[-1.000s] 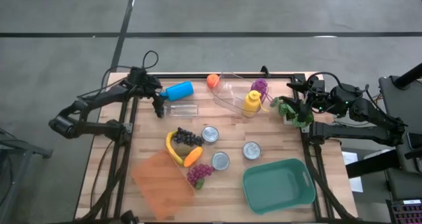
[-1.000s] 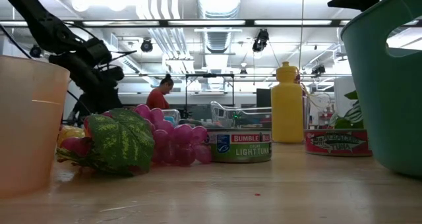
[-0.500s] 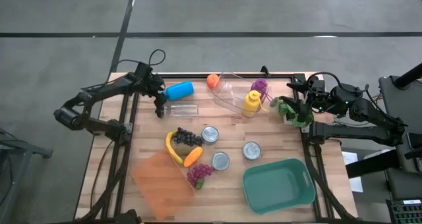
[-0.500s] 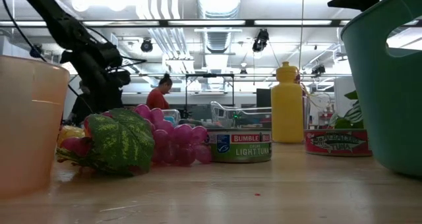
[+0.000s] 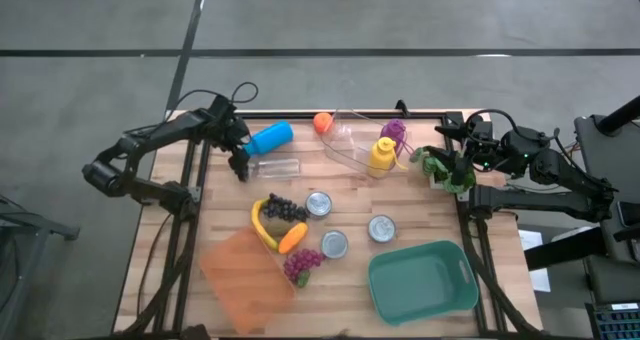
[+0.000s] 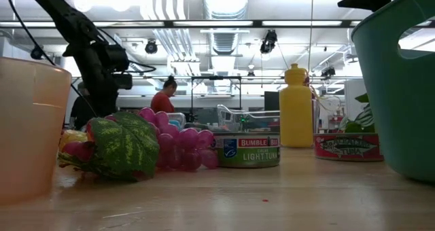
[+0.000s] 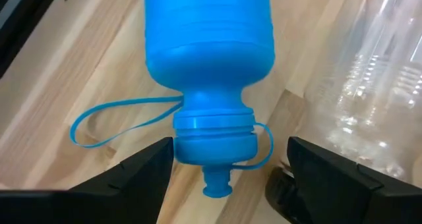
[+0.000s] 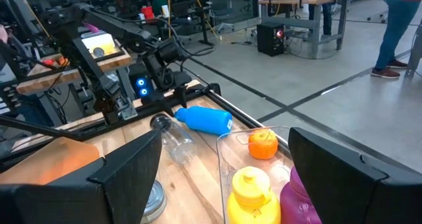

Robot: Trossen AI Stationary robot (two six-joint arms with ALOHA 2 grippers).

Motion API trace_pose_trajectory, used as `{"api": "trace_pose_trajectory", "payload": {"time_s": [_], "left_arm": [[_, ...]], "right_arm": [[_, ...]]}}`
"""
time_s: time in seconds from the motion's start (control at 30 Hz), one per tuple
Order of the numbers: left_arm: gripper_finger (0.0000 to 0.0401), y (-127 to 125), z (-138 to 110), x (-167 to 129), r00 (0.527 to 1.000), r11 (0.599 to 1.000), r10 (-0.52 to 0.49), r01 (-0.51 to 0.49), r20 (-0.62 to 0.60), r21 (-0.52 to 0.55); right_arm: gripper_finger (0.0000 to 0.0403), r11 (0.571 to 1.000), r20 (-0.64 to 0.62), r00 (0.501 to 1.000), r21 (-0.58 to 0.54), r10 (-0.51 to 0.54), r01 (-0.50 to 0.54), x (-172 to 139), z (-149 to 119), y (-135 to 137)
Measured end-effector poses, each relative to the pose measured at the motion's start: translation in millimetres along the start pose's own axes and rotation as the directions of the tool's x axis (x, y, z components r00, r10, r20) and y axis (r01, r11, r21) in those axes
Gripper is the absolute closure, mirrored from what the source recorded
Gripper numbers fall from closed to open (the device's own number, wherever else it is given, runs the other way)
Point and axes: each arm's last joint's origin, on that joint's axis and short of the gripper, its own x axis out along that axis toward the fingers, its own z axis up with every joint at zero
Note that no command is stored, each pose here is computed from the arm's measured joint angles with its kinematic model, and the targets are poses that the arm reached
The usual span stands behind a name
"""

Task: Pick & Place Food Item
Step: Put the blue water bottle into the transparent bin

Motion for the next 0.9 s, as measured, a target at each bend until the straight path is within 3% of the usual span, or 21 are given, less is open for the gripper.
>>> {"api": "trace_pose_trajectory", "payload": {"time_s": [0.37,0.9], "left_arm": [[0.0103,-5.6,-20.4,19.9,0.999,0.998,0.012,-0.015,-0.051,-0.066],[0.0103,-2.3,-10.3,17.6,0.999,0.995,0.02,-0.016,0.034,-0.097]], "right_arm": [[0.0074,1.0,0.0,1.0,0.0,0.0,0.0,0.0,0.0,0.0],[0.0074,1.0,0.0,1.0,0.0,0.0,0.0,0.0,0.0,0.0]]}}
